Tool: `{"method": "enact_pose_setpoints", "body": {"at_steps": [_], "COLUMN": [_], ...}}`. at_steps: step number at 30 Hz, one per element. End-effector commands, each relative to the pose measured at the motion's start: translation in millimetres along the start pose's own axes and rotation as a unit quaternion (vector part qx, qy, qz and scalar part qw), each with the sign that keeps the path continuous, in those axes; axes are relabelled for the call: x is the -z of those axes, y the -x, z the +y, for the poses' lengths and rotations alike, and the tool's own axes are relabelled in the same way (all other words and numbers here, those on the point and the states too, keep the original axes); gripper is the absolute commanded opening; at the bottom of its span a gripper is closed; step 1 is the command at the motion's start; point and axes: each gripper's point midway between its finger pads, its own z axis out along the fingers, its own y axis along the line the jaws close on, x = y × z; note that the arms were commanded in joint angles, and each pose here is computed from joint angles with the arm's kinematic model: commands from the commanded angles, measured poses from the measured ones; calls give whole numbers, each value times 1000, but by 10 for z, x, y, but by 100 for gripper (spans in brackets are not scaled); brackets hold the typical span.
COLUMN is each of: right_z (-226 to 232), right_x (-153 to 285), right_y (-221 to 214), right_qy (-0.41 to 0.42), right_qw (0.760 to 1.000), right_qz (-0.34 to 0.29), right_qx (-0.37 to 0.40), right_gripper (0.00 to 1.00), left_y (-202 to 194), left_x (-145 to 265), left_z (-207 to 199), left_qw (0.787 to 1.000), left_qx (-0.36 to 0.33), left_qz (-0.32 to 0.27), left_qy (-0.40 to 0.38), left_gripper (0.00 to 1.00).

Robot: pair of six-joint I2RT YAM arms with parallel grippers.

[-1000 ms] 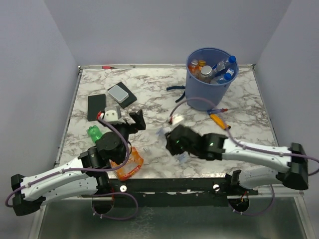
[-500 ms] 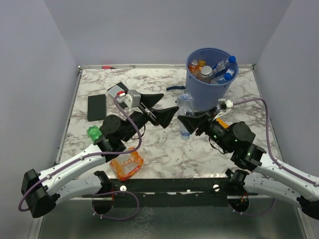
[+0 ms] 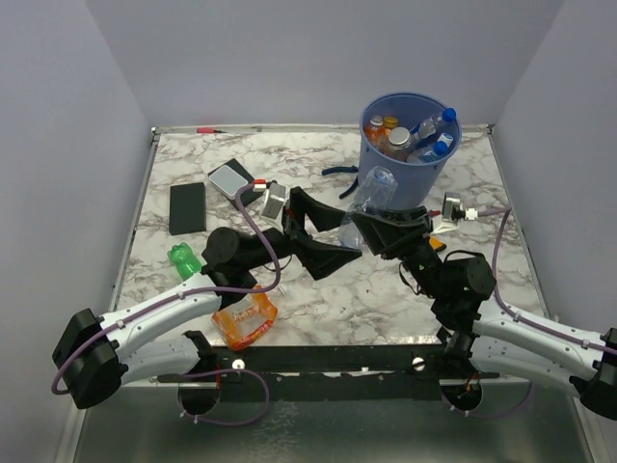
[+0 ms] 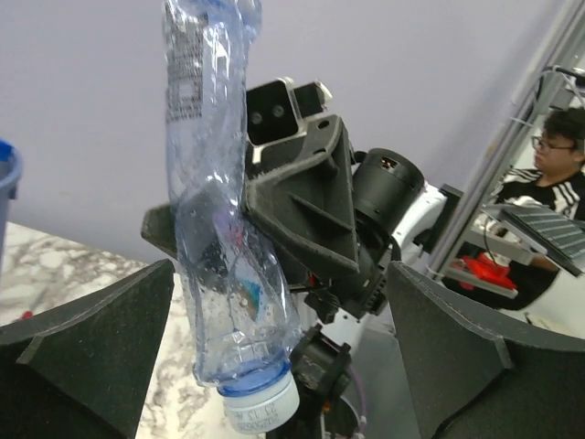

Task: Put the plastic bottles in the bin
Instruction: Place the plastic bottle in the trash bin.

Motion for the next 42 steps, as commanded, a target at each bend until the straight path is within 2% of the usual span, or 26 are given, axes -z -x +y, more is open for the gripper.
{"method": "enact_pose_setpoints", "body": {"at_steps": [1, 7, 12, 16, 19, 20, 23, 24, 27, 30, 33, 36, 38, 40, 42], "right_z": [210, 311, 351, 344, 345, 353, 338, 352, 211, 213, 253, 201, 176, 144, 98], "right_x": [-11, -46, -66, -56, -30, -29, -35, -40, 64, 185, 340, 460, 535, 581, 602], "right_y": [201, 188, 111, 53, 46, 35, -63, -9, -8, 165, 366, 494, 486, 415, 310], "right_qy": [48, 73, 82, 79, 78, 78, 55, 45, -18, -53, -78, -122, -134, -142, -148], "right_qw": [997, 995, 995, 996, 996, 996, 997, 997, 992, 982, 963, 934, 914, 900, 887], "right_qz": [-50, -47, -25, -7, -1, 6, 60, 66, 123, 161, 213, 275, 317, 352, 380], "right_qx": [-33, -41, -42, -37, -36, -33, -11, -4, 38, 88, 146, 194, 213, 216, 215], "right_gripper": [29, 28, 29, 29, 31, 36, 75, 83, 94, 99, 99, 100, 99, 99, 99], "left_y": [24, -108, -198, -172, -158, -157, -185, -207, -270, -226, -196, -292, -454, -631, -686], "left_x": [-12, 34, 1, -16, -20, -18, 6, 25, 132, 252, 422, 640, 796, 904, 926], "left_z": [-228, -188, -146, -102, -79, -67, -7, 43, 247, 469, 700, 885, 943, 952, 944], "left_qw": [998, 998, 996, 997, 998, 998, 999, 999, 993, 974, 935, 869, 805, 730, 660], "left_qx": [18, 39, 58, 58, 54, 52, 32, 17, -54, -153, -268, -403, -504, -593, -661], "left_qz": [9, 25, 40, 32, 29, 29, 39, 48, 86, 126, 178, 246, 293, 336, 356], "left_qy": [-57, -52, -52, -40, -33, -30, -11, 3, 59, 113, 151, 151, 110, 54, 23], "left_gripper": [99, 97, 76, 49, 37, 34, 28, 27, 23, 18, 14, 10, 7, 0, 0]}}
